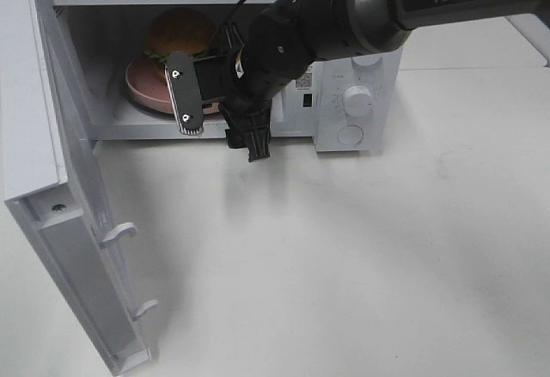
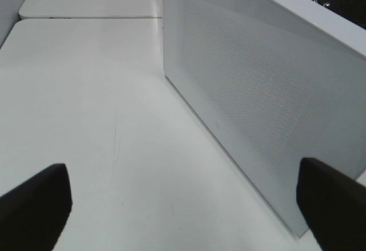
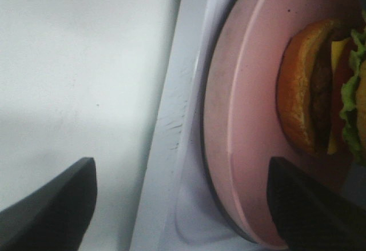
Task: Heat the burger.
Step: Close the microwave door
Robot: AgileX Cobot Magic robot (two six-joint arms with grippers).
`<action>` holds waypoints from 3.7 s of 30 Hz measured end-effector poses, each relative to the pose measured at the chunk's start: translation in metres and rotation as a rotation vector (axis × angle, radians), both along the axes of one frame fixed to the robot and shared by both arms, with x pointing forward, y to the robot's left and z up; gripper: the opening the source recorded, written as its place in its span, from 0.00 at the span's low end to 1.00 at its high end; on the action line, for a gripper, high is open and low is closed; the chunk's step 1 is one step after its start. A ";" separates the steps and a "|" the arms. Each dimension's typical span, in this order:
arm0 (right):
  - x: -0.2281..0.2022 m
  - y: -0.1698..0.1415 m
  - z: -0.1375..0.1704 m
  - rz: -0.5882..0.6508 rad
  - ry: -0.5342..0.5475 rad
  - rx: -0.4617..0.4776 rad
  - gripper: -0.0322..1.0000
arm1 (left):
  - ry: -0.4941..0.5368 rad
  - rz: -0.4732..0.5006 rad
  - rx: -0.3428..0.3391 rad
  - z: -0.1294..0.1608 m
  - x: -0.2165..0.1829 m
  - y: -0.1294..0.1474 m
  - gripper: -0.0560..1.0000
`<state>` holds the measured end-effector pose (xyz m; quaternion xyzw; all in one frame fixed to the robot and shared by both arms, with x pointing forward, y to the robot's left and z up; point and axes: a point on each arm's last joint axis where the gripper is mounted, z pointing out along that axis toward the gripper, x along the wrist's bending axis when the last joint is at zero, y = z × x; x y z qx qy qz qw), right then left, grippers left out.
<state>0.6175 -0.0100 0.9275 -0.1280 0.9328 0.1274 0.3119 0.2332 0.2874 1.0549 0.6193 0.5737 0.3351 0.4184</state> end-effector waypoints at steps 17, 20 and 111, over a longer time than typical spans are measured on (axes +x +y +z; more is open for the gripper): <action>-0.052 -0.039 0.023 -0.045 0.029 0.059 0.77 | 0.000 0.000 0.000 0.000 0.000 0.000 0.99; -0.062 -0.046 0.030 -0.083 0.045 0.086 0.77 | 0.000 0.000 0.000 0.000 0.000 0.000 0.99; -0.343 -0.293 0.130 -1.393 0.114 0.914 0.77 | 0.000 0.000 0.000 0.000 0.000 0.000 0.99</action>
